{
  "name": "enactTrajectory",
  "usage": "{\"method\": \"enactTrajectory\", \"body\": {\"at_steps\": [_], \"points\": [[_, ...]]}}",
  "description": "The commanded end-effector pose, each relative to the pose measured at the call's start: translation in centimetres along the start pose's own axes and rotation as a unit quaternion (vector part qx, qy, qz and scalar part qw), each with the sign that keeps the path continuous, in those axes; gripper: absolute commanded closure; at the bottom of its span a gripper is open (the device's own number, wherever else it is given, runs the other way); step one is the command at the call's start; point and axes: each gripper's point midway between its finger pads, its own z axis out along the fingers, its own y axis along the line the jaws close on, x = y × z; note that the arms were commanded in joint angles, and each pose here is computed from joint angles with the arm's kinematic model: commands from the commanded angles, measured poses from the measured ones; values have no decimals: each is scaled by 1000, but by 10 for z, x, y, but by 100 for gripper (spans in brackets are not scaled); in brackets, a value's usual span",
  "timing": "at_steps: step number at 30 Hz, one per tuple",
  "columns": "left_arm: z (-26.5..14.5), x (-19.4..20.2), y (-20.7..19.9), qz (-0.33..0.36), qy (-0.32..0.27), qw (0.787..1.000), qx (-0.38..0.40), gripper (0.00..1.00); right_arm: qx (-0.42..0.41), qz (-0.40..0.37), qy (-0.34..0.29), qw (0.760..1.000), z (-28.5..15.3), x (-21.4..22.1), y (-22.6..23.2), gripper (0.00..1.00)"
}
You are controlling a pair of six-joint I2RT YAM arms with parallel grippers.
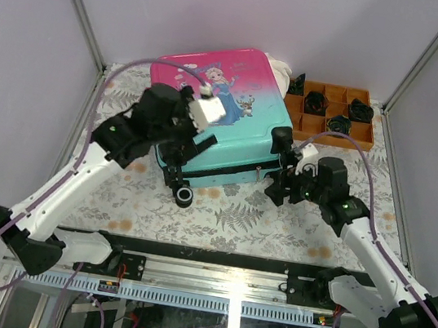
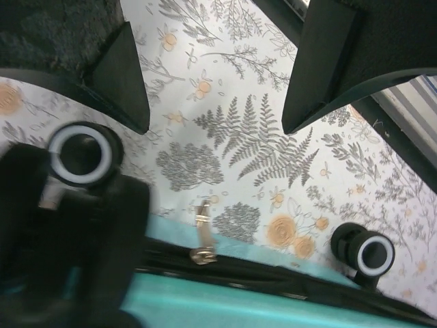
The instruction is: Pack the luggage
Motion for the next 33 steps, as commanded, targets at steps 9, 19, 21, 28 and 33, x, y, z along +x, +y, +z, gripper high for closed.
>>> {"method": "enactTrajectory", "body": {"at_steps": [9, 19, 21, 28, 33], "points": [[-89, 9, 110, -335, -151, 913, -175, 0, 103, -94, -77, 987, 44, -25, 6, 23], [-130, 53, 127, -417, -163, 855, -261, 0, 126, -119, -102, 980, 69, -29, 10, 33], [-130, 58, 126, -432, -166, 847, -262, 0, 131, -128, -104, 978, 74, -30, 10, 34], [-132, 70, 126, -457, -166, 831, -272, 0, 141, -147, -106, 973, 88, -36, 14, 38], [-127, 80, 120, -460, -154, 831, -272, 0, 160, -143, -118, 970, 92, -44, 10, 59]]}}
